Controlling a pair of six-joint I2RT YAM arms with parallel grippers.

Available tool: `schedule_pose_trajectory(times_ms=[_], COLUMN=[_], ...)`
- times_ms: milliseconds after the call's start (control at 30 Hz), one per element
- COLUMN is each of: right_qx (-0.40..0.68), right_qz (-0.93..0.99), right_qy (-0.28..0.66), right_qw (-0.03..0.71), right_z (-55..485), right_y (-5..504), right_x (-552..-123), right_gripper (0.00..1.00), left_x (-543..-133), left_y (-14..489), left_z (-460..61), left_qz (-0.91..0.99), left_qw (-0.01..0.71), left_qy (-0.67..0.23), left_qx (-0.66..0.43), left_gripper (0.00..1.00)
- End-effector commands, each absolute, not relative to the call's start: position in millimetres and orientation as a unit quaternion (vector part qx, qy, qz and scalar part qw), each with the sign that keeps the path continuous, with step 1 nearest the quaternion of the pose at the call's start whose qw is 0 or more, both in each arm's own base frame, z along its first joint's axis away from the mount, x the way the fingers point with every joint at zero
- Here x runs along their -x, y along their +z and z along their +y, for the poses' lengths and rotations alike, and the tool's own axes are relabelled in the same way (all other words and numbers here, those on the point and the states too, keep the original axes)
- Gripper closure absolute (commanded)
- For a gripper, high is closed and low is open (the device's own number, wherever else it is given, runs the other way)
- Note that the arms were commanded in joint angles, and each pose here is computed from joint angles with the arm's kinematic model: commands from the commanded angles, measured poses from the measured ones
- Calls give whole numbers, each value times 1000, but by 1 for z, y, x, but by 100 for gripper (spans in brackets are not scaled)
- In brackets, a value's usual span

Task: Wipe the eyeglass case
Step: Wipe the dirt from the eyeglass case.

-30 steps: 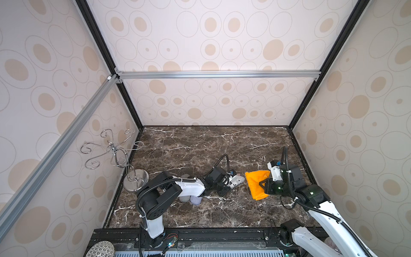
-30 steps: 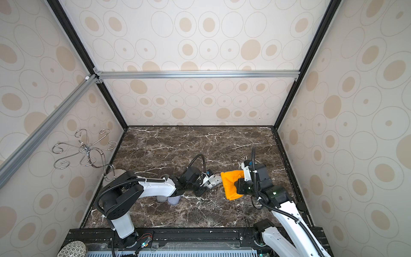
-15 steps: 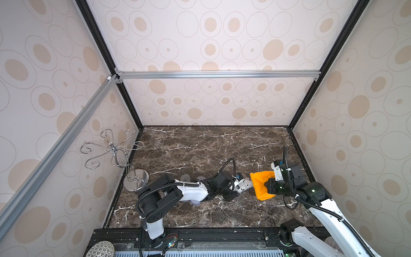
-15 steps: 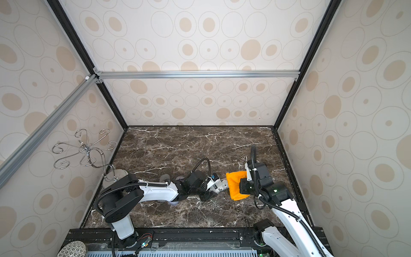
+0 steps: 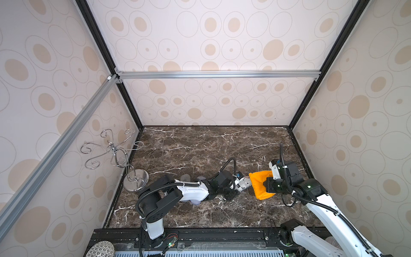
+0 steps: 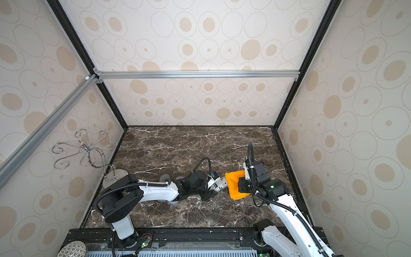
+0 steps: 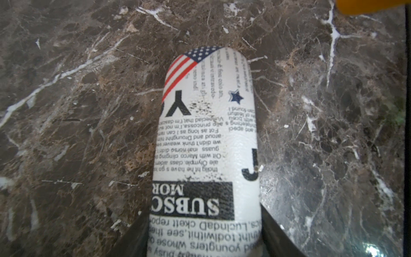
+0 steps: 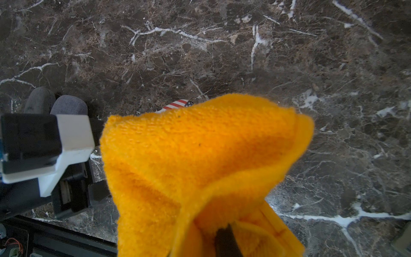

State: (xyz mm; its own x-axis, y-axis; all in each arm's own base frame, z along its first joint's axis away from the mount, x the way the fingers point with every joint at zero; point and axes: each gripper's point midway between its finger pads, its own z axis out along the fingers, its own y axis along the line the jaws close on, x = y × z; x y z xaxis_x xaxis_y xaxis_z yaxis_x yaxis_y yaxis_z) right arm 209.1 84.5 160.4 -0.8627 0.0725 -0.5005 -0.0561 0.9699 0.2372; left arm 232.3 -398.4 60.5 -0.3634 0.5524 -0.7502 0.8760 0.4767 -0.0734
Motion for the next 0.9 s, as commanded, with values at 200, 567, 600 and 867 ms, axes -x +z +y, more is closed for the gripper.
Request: schedule_pose_trajectory(times_ms=[200,567,600,867], right_qx=[16,22,22,26], right_qz=[949,946,946,945], right_qy=[127,127,129,136], right_qw=[287,298,297,296], right_z=[85,84,84,89], right_y=[184,185,185,184], right_x=[-205,-204,-203,-209], right_gripper=[100,100,100,100], left_x=[-246,-253,-253,-250], left_y=[94,97,98,94], left_z=[-397,-403,-404,-405], left_qz=[796,804,803,801], left_qw=[378,380,381,377], left_qy=[-236,-224,-225,-212], left_qx=[-409,-399,-400,-414], left_gripper=[47,47,47,47])
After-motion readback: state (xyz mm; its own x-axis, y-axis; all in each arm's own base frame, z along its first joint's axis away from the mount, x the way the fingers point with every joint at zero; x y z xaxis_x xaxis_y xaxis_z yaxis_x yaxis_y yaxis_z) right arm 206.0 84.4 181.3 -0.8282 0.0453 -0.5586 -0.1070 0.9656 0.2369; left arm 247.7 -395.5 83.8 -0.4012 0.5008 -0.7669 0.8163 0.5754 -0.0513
